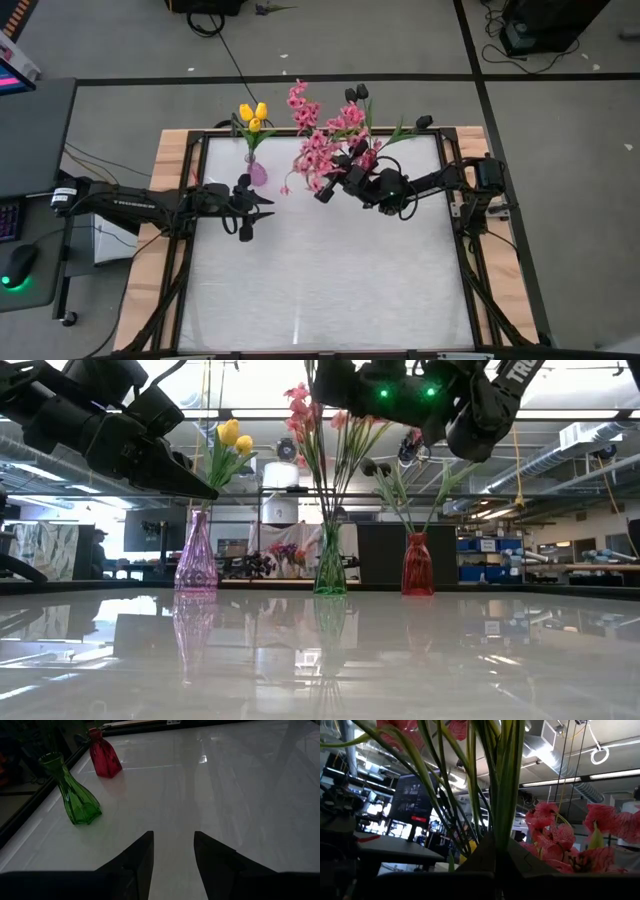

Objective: Sort flowers into vase by color
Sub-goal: Put the pink flower into the green vase

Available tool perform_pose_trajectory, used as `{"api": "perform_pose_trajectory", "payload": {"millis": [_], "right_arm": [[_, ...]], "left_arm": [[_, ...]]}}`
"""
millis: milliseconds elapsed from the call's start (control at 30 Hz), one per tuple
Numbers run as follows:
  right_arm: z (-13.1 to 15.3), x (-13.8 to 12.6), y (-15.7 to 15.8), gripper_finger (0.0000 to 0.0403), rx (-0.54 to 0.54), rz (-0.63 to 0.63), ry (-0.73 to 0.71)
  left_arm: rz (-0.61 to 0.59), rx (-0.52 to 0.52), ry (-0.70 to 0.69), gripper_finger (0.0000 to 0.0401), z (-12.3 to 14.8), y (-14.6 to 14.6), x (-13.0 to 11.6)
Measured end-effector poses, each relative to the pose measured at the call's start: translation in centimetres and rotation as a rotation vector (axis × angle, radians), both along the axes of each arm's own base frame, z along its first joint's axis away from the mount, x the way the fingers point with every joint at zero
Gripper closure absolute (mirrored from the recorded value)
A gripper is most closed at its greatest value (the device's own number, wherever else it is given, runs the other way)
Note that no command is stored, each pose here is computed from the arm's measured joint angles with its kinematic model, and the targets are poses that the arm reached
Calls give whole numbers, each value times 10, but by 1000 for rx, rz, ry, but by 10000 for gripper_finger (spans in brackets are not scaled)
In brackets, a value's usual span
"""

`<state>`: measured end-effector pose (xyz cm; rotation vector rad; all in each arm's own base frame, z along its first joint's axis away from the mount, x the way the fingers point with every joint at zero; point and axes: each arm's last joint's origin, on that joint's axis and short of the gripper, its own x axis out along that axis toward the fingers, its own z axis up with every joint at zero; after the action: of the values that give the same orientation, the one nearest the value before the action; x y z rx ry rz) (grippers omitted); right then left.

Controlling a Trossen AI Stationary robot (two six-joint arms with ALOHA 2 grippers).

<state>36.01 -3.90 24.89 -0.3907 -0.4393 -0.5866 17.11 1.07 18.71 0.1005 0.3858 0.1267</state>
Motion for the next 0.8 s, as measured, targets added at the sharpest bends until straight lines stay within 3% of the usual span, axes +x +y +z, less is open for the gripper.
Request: {"api": "perform_pose_trajectory", "payload": {"millis": [267,800], "right_arm": [[-2,0,-3,390,-26,-10,24],[-7,2,-8,390,46,11,45]], "left_arm": [[0,0,0,255,0,0,0],[0,0,0,255,0,0,0]]}}
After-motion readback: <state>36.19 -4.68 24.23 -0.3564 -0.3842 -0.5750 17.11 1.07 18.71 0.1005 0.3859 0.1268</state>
